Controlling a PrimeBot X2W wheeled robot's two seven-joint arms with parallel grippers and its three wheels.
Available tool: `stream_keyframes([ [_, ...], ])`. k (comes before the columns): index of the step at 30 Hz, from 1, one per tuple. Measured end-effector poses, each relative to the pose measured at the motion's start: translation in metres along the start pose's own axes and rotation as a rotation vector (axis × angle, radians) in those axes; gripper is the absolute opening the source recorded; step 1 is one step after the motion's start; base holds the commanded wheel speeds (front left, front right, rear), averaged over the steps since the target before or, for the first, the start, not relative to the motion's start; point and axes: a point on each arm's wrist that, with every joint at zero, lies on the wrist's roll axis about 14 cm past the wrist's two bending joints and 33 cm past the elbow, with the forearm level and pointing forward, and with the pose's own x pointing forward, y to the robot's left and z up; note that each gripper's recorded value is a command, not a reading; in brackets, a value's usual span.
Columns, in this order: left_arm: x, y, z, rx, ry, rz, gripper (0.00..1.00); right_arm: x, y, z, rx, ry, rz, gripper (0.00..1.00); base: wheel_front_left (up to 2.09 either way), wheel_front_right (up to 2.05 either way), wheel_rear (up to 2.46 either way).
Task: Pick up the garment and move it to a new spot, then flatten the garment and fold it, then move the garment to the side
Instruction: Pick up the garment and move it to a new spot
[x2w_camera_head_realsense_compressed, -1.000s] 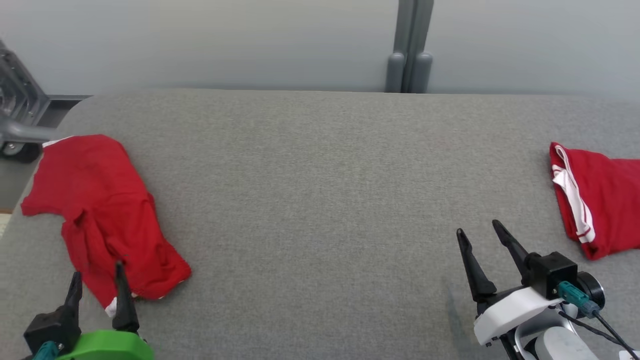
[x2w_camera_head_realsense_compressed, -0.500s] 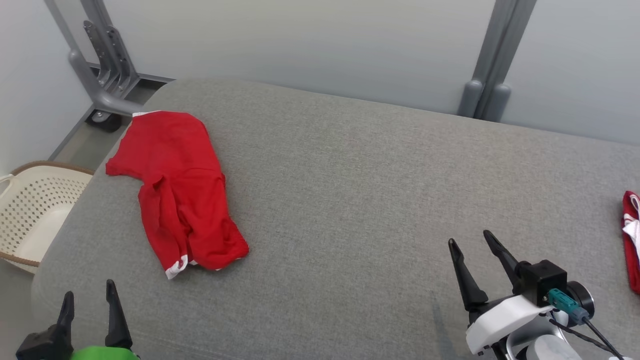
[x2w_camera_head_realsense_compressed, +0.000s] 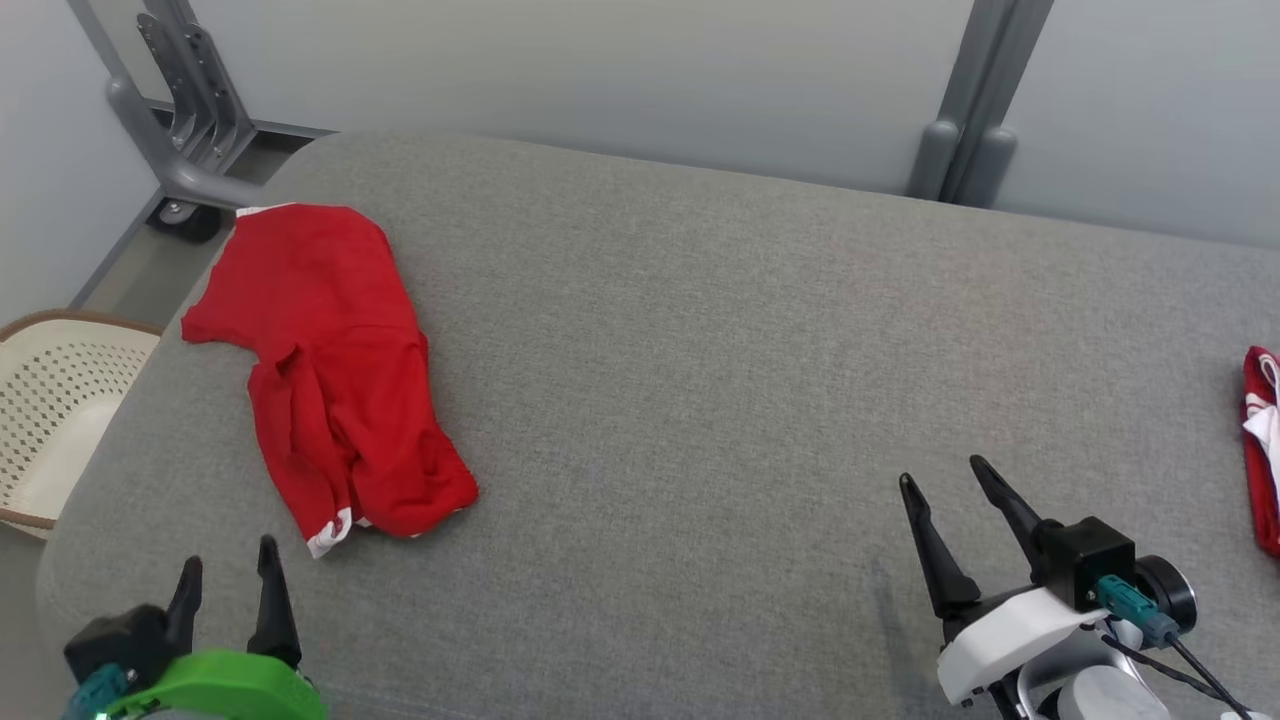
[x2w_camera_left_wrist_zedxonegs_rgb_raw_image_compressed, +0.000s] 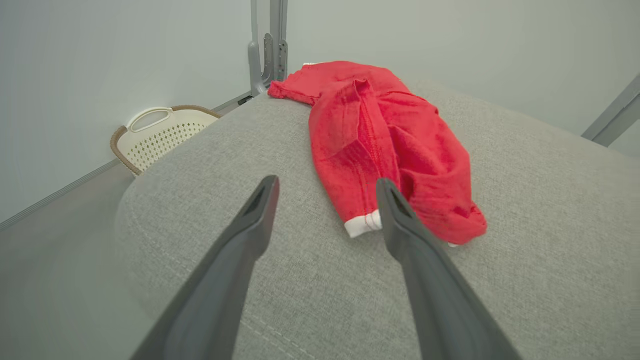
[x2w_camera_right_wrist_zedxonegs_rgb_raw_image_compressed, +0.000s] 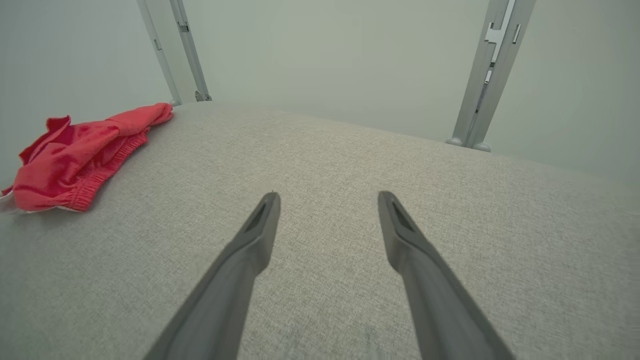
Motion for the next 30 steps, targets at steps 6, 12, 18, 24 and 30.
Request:
stream_keyframes([
  [6,0.034,-0.039,-0.005,-0.044,0.087,-0.098,1.0,-0.002,-0.021,-0.013,0.003,0.035,-0.047,1.0,0.0,0.0,0.0],
  [12,0.049,-0.052,-0.039,-0.033,0.25,-0.11,1.0,0.006,-0.039,-0.017,0.007,0.038,-0.083,1.0,0.0,0.0,0.0],
  [18,0.056,-0.051,-0.068,-0.027,0.371,-0.077,1.0,0.006,-0.053,-0.025,0.015,0.056,-0.119,1.0,0.0,0.0,0.0],
  [24,0.061,-0.047,-0.081,-0.002,0.431,-0.061,1.0,0.005,-0.06,-0.028,0.018,0.064,-0.14,1.0,0.0,0.0,0.0],
  [30,0.067,-0.046,-0.081,0.014,0.436,-0.063,0.0,0.008,-0.064,-0.022,0.015,0.045,-0.15,1.0,0.0,0.0,0.0],
])
